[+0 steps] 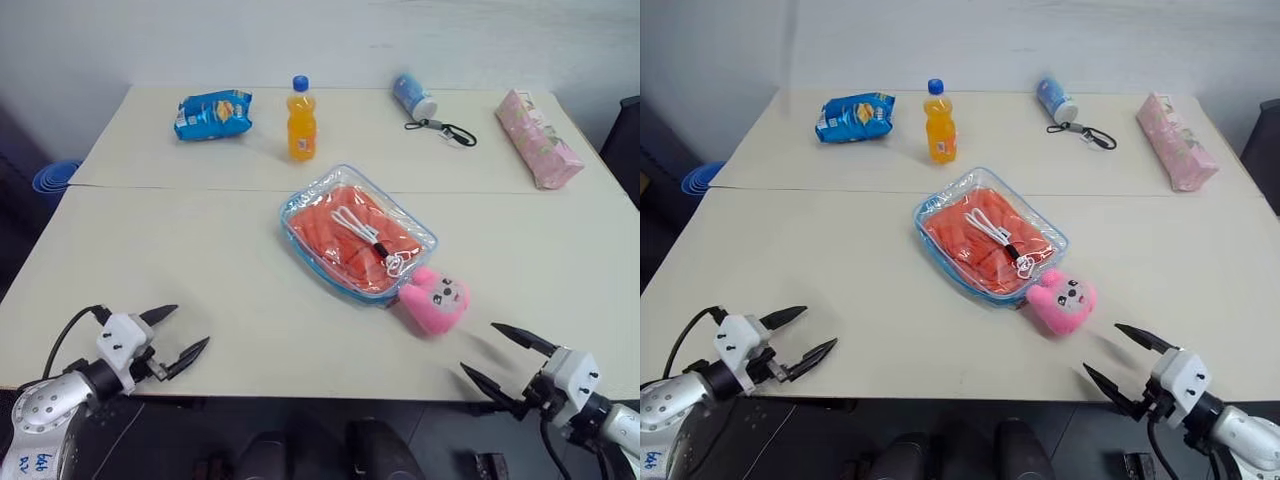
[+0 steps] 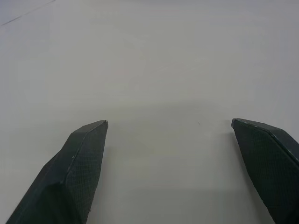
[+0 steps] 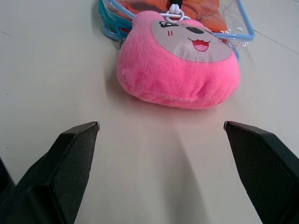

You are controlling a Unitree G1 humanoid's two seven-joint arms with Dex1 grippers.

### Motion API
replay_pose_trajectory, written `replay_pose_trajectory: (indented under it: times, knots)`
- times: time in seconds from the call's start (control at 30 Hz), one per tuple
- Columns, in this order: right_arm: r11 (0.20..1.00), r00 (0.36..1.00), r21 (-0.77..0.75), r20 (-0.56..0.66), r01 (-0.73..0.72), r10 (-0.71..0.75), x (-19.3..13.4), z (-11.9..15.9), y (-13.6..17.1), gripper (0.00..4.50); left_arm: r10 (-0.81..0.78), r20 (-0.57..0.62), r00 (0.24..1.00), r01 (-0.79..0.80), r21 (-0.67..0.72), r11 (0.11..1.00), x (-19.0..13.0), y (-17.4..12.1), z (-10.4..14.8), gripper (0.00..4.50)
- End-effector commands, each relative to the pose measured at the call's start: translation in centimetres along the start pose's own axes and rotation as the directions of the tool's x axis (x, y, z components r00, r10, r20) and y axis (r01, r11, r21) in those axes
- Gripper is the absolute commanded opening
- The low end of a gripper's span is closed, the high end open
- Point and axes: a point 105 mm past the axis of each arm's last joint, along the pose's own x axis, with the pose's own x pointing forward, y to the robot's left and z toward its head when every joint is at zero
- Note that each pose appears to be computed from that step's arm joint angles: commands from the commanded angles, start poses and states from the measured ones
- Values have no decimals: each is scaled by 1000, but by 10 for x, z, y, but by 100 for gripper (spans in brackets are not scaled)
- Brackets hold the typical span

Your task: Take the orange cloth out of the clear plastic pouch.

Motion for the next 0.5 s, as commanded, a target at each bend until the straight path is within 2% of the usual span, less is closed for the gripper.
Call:
replay_pose_trajectory:
  times: [0.03,0.5]
  knots:
    - [1000,999,-14,32,17,-17,1,9,-1,450,-3,8,1000,3,16,1000,-3,0,1,447]
    - [1000,999,-7,51,-3,4,6,9,-3,450,-5,19,1000,5,-6,1000,-4,4,3,447]
